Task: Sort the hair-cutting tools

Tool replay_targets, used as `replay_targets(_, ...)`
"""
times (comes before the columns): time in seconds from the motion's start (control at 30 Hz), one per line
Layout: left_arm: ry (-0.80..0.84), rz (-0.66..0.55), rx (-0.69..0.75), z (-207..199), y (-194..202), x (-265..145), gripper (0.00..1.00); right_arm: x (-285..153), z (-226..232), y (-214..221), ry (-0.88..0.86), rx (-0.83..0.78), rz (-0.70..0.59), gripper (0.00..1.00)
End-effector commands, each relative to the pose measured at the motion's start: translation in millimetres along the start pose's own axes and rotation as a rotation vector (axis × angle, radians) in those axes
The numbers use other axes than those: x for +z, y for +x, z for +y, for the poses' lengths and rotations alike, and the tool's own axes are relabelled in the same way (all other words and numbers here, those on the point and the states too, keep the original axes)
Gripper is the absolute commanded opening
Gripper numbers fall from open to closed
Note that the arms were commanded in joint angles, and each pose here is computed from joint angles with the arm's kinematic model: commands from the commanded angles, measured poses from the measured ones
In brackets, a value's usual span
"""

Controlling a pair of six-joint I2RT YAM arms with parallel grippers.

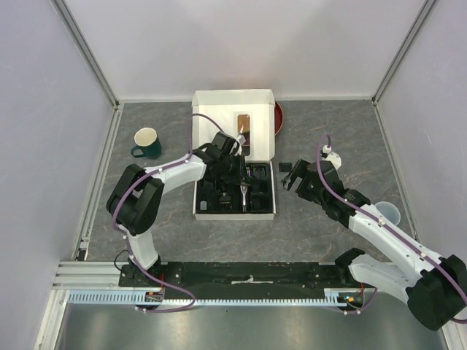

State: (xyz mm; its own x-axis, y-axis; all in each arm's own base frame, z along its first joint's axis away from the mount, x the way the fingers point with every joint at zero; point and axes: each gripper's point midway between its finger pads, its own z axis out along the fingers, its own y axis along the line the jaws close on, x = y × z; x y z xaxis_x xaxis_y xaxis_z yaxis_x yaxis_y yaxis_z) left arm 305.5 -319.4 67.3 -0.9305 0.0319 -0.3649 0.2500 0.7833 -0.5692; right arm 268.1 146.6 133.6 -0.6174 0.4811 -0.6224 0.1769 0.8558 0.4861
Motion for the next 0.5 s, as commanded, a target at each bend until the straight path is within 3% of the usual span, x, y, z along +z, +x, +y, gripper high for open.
replay_targets(0.0, 0.007, -0.071, 0.06, -9.6, -13.6, -18.8, 0.17, 2.2, 4.3, -1.7, -0.019, 0.011, -0.012, 0.97)
replay_targets(0.27, 0.11, -0.058, 0.074, -33.0, -12.0, -15.3, 0.14, 5.4, 4.5, -0.9, -0.015, 0.007, -0.006, 0.97)
replay_targets(0.47, 0.075, -0.024, 0.058, -24.2, -3.6, 5.5, 0.07, 6.9, 4.2, -0.8, -0.01, 0.002, -0.006, 0.97)
